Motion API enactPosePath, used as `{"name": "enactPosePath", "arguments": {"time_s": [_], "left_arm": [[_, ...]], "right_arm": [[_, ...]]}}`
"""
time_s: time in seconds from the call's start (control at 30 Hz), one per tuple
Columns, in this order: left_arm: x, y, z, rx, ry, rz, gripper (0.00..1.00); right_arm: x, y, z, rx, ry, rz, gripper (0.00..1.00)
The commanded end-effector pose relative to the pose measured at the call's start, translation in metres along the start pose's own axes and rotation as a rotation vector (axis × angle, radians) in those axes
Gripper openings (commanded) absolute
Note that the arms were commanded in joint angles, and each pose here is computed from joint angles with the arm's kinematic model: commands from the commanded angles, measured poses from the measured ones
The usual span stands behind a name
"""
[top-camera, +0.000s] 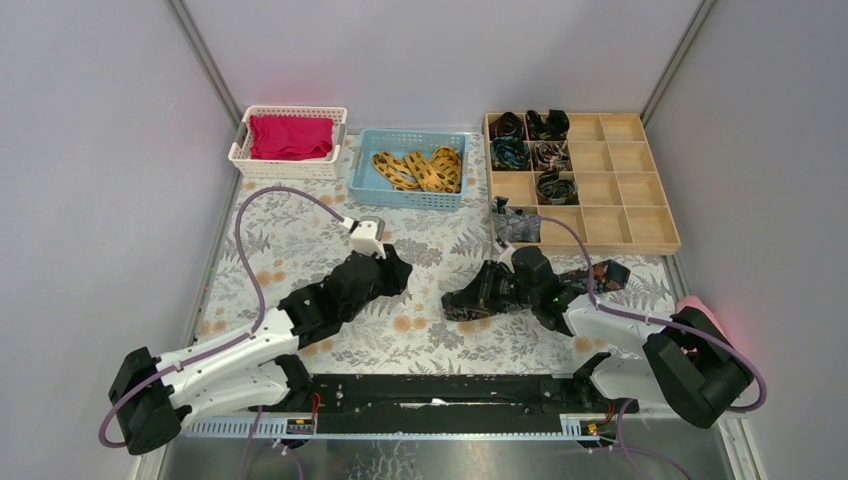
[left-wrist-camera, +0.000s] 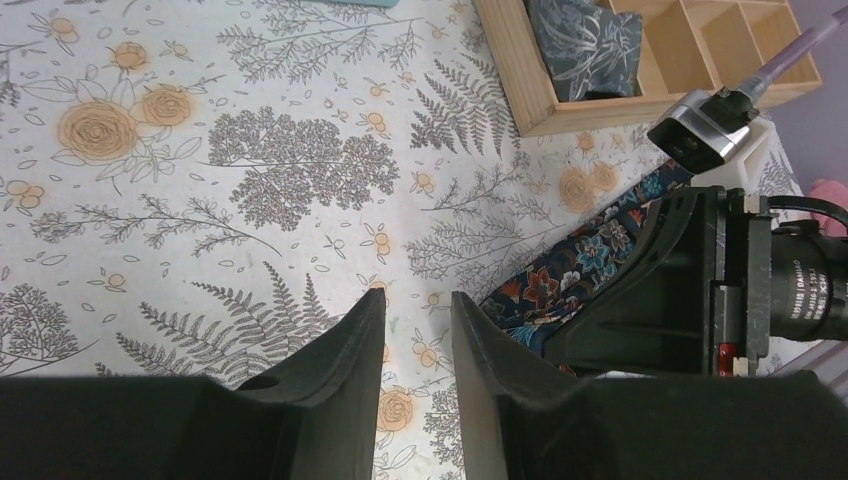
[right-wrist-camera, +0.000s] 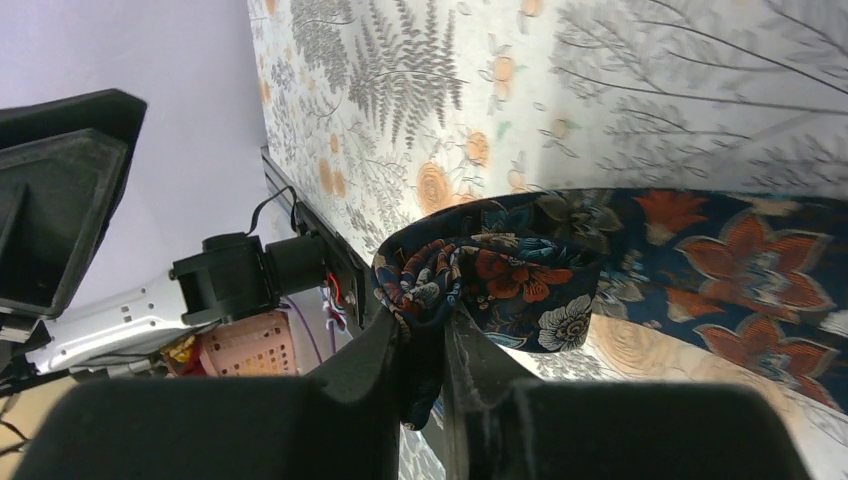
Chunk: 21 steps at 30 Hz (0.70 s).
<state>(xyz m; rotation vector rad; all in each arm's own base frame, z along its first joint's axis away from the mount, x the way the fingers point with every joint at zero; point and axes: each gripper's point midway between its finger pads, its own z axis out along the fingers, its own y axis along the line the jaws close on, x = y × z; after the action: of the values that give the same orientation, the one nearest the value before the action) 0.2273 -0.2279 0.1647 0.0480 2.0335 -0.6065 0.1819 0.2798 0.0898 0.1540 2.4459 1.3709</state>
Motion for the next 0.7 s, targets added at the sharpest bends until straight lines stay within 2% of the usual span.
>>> {"name": "enactPosePath", "arguments": {"time_s": [0.0,0.33,0.5,0.67], "left_arm": [[-0.015,-0.020,0.006,0.068,-0.042,-0.003,0.37],[-0.019,-0.028,0.010,0.088,-0.042,0.001,0.35],[-0.004,-0.037,0.014,0.185,-0.045,0.014,0.33],[0.014,-0.048,0.011,0.309,-0.039,0.037,0.45]], "right_arm": [[0.002,-0.005,-0.009,-0.070,0.017,0.074,0.13],[0.005,-0.001,-0.018,-0.206,0.033,0.158,0.13],[0.003,0.004,-0.013,-0.223,0.068,0.140,0.13],[0.001,0.008,-0.006,-0.253,0.099,0.142,0.13]]}}
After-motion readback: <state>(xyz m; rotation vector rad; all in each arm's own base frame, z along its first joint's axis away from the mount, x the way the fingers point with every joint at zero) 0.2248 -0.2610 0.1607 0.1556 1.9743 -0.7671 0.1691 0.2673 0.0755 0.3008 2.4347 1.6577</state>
